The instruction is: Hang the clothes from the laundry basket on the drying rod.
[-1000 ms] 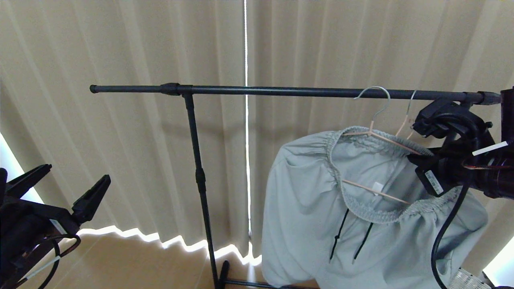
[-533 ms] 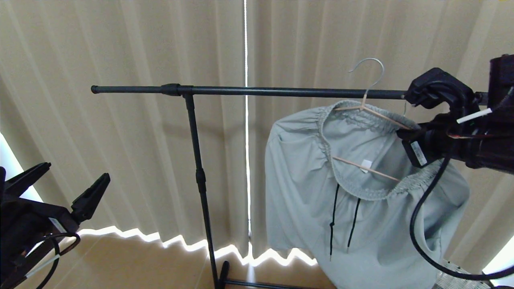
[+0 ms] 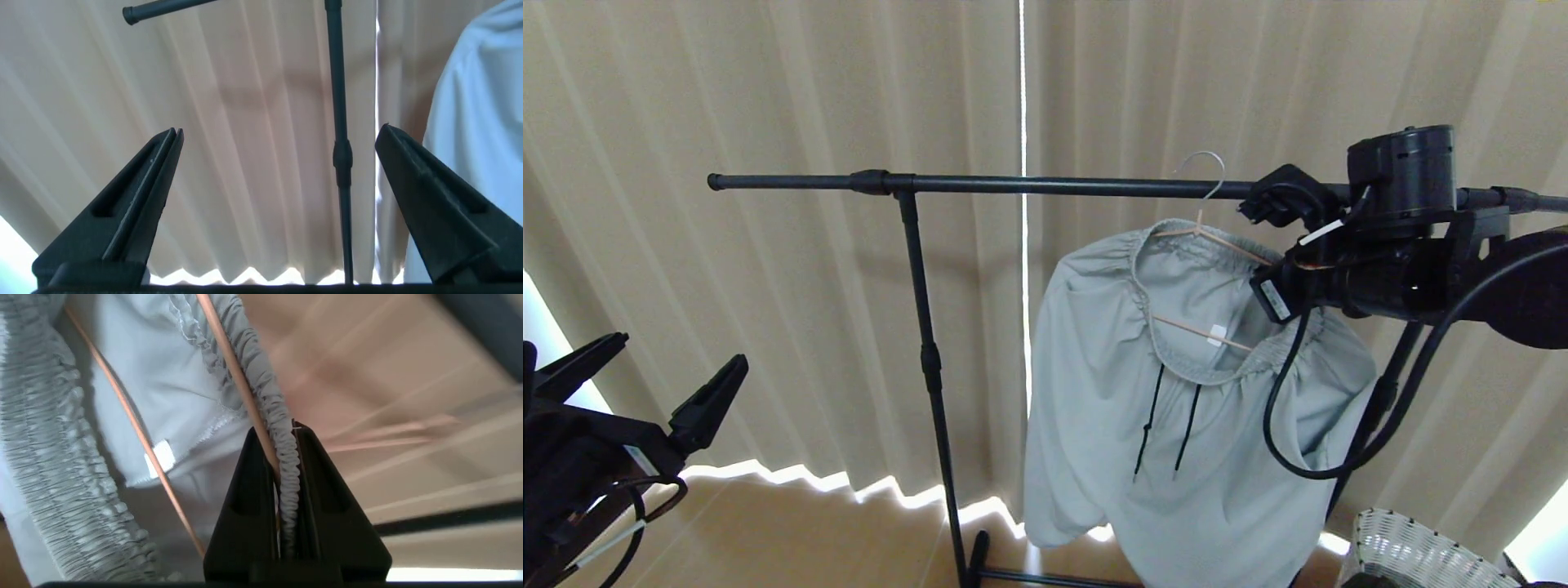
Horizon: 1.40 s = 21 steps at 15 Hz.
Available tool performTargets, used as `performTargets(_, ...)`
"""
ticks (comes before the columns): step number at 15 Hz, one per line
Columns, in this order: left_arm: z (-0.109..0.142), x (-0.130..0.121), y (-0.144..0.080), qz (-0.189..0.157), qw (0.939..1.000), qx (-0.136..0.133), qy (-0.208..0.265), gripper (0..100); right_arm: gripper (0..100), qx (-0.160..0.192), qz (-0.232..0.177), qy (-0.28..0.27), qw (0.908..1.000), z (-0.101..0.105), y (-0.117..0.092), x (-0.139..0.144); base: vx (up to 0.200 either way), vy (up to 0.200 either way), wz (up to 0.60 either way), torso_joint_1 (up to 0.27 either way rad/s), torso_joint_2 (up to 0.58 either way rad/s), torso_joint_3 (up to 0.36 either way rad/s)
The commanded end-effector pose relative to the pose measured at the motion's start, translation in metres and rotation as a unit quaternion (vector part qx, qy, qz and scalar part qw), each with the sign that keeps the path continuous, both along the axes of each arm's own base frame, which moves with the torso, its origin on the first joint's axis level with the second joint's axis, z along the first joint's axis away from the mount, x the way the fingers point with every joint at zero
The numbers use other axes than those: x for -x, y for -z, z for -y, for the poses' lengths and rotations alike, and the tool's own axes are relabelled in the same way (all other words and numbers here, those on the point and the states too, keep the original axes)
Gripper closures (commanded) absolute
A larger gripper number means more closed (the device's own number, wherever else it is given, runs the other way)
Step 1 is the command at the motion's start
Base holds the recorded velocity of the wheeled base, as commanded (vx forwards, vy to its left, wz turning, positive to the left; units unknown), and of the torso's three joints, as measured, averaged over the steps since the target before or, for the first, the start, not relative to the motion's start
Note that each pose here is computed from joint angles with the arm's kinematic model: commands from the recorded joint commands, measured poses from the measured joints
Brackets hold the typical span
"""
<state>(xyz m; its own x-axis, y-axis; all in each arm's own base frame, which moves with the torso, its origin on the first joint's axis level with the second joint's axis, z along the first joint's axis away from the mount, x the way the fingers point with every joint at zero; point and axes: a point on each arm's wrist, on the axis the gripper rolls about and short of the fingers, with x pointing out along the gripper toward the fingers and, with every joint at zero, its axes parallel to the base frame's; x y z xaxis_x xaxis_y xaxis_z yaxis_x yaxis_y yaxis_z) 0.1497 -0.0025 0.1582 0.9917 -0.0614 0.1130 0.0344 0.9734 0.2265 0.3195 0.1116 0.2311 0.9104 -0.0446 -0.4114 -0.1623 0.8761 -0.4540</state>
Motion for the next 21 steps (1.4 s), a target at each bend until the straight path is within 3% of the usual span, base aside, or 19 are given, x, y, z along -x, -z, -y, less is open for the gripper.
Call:
performTargets(1, 0.000, 0.000, 0.001, -0.001, 1.0000, 0.000, 0.000, 0, 100, 0.007, -0.017, 0.001, 0.9998, -0.005, 0.014, -0.014, 0.000, 0.000, 0.00, 0.000, 0.00, 0.000)
performTargets(10, 0.000, 0.000, 0.001, -0.002, 1.0000, 0.000, 0.000, 0, 100, 0.002, -0.008, 0.013, 0.9999, -0.006, 0.017, -0.045, 0.000, 0.000, 0.00, 0.000, 0.00, 0.000)
performTargets(17, 0.000, 0.000, 0.000, -0.001, 1.0000, 0.000, 0.000, 0, 100, 0.005, -0.012, 0.011, 0.9999, -0.009, 0.018, -0.044, 0.000, 0.000, 0.00, 0.000, 0.00, 0.000)
performTargets(20, 0.000, 0.000, 0.000, 0.000, 1.0000, 0.000, 0.000, 0, 100, 0.004, -0.009, -0.006, 0.9999, -0.019, 0.016, -0.038, 0.000, 0.000, 0.00, 0.000, 0.00, 0.000)
performTargets(21, 0.000, 0.000, 0.000, -0.001, 1.0000, 0.000, 0.000, 0, 0, 0.004, -0.009, -0.009, 0.9999, -0.022, 0.016, -0.037, 0.000, 0.000, 0.00, 0.000, 0.00, 0.000)
